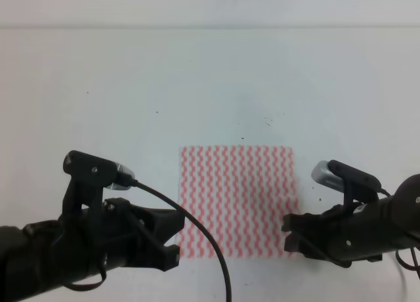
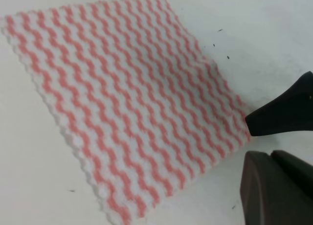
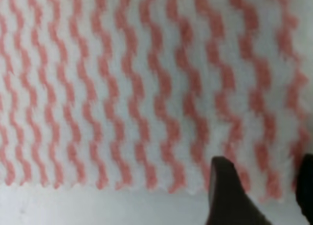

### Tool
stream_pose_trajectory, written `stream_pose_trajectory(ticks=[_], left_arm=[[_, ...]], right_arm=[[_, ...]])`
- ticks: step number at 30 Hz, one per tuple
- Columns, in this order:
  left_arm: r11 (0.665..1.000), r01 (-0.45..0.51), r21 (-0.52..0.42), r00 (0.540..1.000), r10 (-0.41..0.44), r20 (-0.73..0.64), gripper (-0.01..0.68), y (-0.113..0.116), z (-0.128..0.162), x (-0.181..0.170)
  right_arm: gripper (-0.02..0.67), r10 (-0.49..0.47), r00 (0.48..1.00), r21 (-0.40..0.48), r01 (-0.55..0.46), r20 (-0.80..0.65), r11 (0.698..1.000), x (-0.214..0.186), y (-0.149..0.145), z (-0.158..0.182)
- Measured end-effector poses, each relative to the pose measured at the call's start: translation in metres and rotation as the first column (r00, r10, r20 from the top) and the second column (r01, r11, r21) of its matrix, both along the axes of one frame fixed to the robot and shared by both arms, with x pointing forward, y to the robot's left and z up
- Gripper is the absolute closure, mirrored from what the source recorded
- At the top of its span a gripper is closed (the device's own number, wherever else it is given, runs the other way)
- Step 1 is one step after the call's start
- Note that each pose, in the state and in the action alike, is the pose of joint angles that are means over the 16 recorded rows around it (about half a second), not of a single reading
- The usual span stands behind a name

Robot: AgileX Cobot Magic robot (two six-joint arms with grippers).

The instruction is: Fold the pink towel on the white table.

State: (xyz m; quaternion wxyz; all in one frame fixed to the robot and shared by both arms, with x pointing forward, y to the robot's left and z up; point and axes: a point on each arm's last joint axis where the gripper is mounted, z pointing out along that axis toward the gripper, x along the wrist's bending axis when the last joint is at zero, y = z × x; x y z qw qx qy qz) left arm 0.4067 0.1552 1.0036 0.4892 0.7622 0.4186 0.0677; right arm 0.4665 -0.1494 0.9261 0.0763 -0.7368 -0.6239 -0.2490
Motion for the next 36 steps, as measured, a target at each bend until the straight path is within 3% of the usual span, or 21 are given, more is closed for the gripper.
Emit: stream_pose_trajectory(ticks=[16,36], left_arm=[[1.000,0.002,-0.001,1.000,-0.002,0.000,0.676,-0.0001,0.0000,-0.0001],[0.997,0.044,0.071,0.995,-0.050,0.084,0.676,0.0012,-0.0001,0.0008]], right_arm=[[0.399,0.035,0.999,-0.013,-0.035,-0.009,0.999,0.0028,0.0025,-0.0026],[0.600,0.039,0.999,-0.018,-0.039,-0.008,0.999,0.0032,0.0024,-0.0033]])
